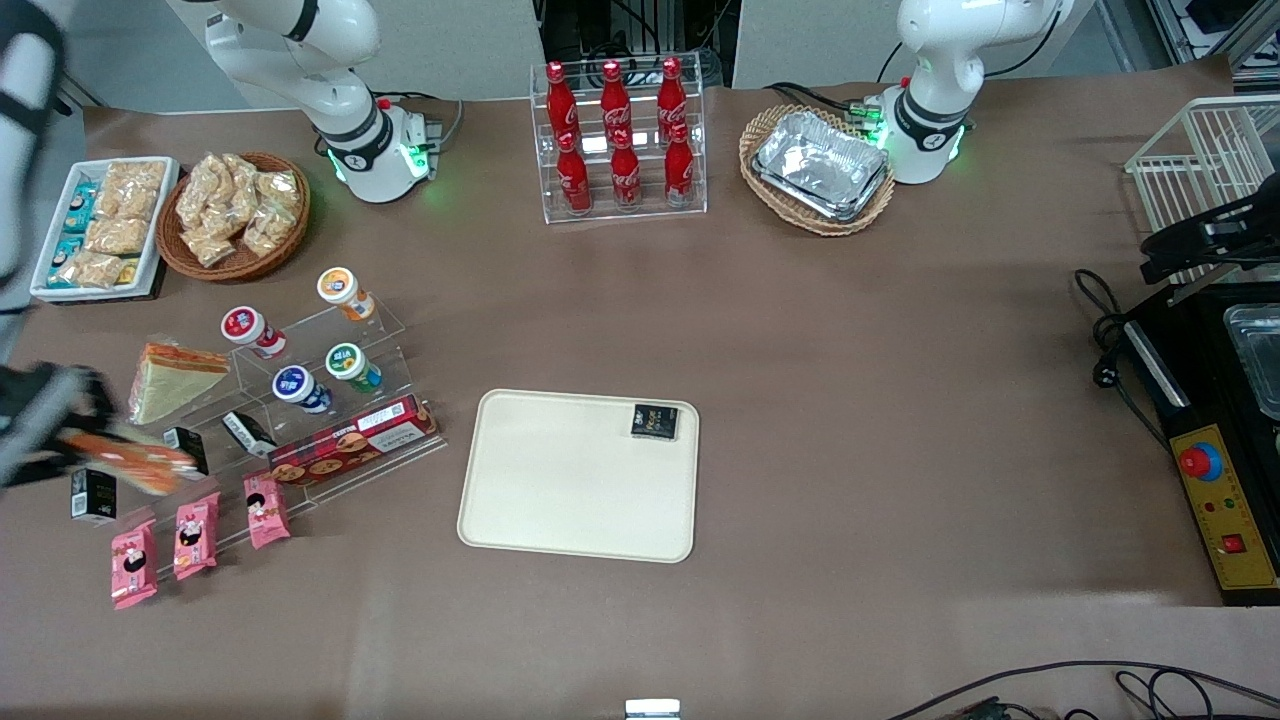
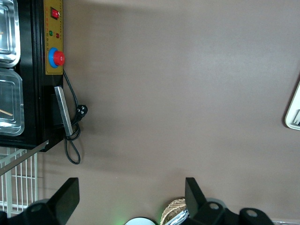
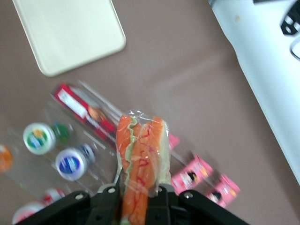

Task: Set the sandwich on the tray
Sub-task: 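Lift the sandwich and carry it with the right gripper to the cream tray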

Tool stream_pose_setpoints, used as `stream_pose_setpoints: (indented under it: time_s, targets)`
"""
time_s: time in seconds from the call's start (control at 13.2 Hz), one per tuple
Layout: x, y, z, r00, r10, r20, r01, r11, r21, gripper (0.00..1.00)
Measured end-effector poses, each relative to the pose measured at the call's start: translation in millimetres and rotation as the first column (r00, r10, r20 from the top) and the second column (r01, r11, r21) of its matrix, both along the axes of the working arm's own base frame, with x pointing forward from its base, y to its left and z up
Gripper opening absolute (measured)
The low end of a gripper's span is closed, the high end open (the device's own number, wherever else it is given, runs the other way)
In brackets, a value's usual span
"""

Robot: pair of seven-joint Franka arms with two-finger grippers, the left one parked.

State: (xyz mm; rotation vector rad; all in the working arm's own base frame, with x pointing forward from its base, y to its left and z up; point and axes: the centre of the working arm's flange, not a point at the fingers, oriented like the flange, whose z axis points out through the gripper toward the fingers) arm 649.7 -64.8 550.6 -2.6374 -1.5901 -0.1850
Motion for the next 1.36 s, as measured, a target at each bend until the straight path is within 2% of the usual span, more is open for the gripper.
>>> stream_pose_setpoints:
  time_s: [0.15,0.38,0.76,1.06,1.36]
  targets:
    - [8,79,-7,1.000,0.000,-0.011,0.000,1.000,0.003,0.19]
    - [16,202,-38,1.000,0.015,0.023,-0.015,1.000,-0.010,0.19]
    - [11,359,-148,0.997,0.045,0.063,-0.042,0.997,-0.060,0.19]
    - [6,409,-230,0.991,0.092,0.096,-0.082,0.992,-0.100,0.19]
    - [6,422,-270,0.987,0.105,0.125,-0.092,0.990,-0.105,0.19]
